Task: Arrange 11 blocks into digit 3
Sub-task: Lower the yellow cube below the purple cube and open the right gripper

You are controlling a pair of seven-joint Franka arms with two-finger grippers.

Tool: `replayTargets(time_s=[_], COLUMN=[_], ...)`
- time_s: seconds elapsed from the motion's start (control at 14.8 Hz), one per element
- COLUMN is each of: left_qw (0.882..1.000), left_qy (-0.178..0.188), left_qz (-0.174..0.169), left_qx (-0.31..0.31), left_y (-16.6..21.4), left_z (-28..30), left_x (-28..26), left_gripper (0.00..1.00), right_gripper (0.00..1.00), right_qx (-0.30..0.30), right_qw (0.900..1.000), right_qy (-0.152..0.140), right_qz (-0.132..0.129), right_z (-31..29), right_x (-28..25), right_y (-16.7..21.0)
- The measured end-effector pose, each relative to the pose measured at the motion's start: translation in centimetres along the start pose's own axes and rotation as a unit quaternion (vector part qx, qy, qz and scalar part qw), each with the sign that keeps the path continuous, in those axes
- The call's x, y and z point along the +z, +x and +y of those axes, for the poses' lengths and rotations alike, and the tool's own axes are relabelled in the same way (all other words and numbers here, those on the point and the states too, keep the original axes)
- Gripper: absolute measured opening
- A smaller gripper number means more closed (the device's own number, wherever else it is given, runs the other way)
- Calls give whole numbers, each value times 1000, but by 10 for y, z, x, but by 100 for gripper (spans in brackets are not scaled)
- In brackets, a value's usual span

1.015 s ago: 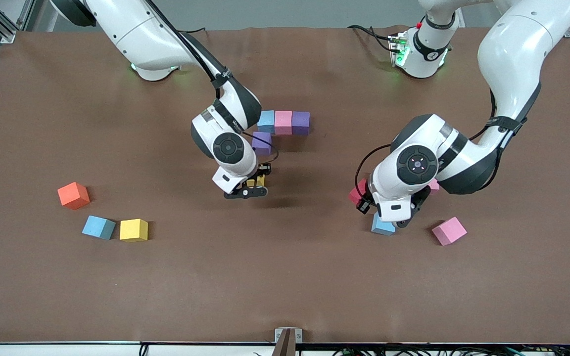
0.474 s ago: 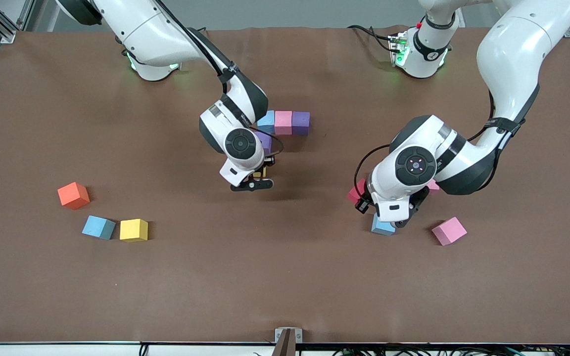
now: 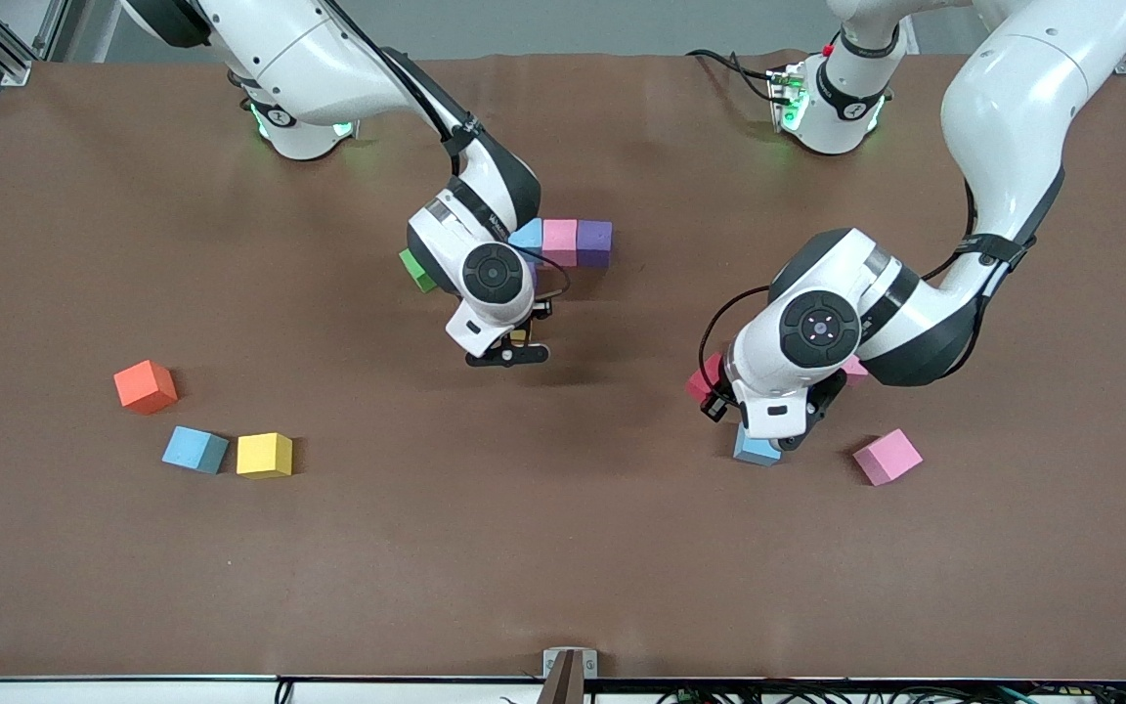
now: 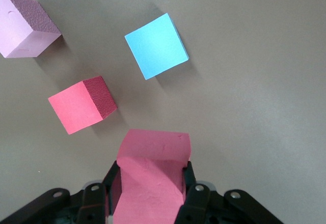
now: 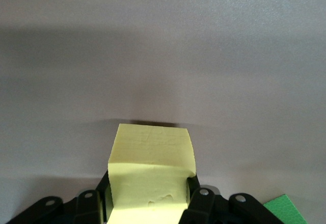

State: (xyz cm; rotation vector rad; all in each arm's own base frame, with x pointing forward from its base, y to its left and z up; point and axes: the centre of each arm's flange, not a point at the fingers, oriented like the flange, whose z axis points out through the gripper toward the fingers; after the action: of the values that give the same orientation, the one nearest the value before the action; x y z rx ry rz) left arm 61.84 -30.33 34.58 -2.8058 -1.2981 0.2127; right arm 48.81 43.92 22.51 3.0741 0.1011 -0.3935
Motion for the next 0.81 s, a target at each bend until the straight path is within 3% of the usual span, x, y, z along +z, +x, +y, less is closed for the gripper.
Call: replayTargets(time_s=[0.81], left_qw=[1000], left_qy=[5], left_qz=[-2], left_qx=[1], left_y=[-1], left_z=[0], left_x=[5], left_gripper=[50], right_gripper=[57], right_qx=[21], right_qw=[1000], right_qy=[5], right_qz=[-15], right_z=[-3], right_x=[7], right_y=[-6])
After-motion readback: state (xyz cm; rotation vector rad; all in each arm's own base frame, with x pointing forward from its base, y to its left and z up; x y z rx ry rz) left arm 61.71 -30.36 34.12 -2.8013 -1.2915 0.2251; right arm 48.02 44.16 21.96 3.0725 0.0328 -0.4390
